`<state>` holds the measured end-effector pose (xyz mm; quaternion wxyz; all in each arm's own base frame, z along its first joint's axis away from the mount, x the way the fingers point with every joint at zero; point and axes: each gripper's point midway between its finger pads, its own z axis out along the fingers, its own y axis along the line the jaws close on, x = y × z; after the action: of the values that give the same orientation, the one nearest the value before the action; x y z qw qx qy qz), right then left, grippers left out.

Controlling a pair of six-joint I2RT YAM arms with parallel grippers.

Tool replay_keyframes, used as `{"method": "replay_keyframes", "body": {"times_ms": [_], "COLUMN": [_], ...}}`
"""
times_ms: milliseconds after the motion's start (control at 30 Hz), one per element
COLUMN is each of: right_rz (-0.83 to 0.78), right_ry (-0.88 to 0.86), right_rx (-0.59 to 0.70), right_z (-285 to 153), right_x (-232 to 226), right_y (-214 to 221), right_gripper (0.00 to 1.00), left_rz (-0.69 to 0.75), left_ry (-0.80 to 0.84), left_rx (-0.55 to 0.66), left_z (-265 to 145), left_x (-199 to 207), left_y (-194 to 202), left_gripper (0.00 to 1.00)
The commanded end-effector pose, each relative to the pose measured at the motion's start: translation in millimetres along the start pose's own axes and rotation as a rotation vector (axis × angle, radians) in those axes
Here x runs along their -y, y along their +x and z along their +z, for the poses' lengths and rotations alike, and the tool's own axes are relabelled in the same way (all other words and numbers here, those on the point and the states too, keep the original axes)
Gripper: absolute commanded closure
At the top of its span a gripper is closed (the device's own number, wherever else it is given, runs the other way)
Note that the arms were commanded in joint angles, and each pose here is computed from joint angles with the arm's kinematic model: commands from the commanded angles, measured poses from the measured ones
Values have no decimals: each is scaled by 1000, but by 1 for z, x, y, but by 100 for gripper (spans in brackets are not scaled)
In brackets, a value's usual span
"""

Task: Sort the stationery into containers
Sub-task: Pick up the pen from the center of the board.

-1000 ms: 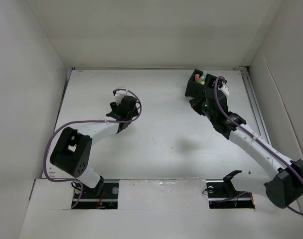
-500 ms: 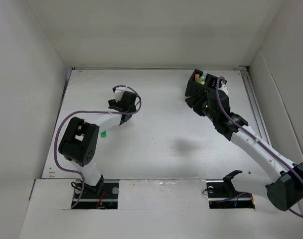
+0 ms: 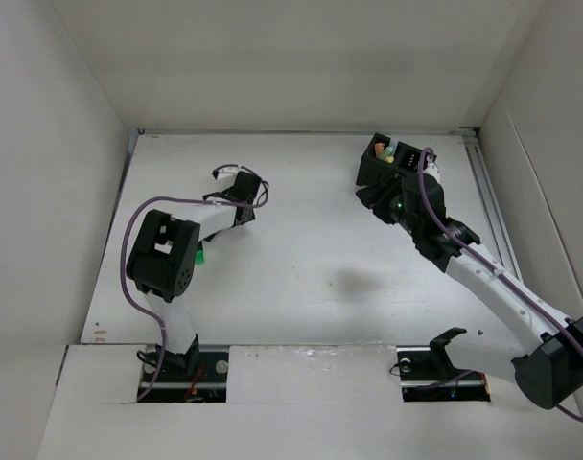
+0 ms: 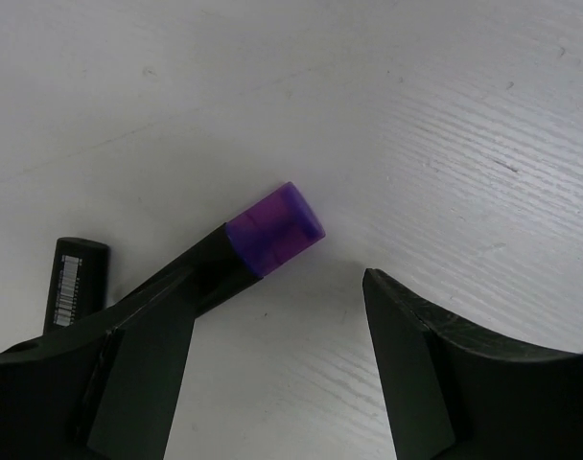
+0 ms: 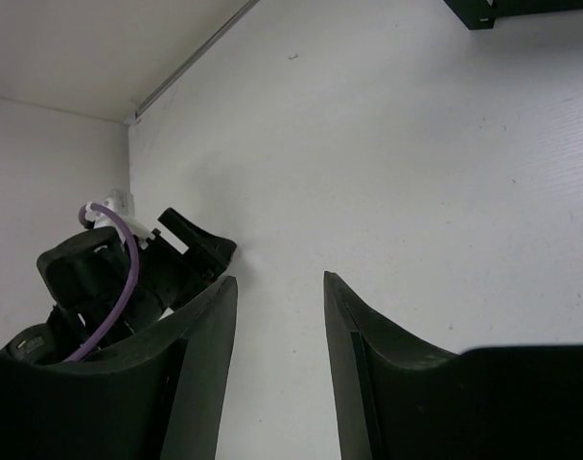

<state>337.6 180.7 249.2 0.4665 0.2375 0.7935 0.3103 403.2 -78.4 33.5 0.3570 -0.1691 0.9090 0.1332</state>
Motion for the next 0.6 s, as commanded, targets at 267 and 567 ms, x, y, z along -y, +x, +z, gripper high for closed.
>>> {"method": "replay_keyframes", "body": {"times_ms": [267,567], "right_rz": [0,-2], "right_ry": [-58,-56], "right_rx": [20,7], "right_z": [-3,-3], "right_x": [-11,-9], "right_y": [-10,-6], "right_gripper": [53,53], "left_rz": [-56,-126], "left_ry": [-31,-25], "left_rx": [-30,53], "left_z": [4,-17], "left_x": [-11,-24], "left_y": [-11,-30], "left_gripper": [34,34]}}
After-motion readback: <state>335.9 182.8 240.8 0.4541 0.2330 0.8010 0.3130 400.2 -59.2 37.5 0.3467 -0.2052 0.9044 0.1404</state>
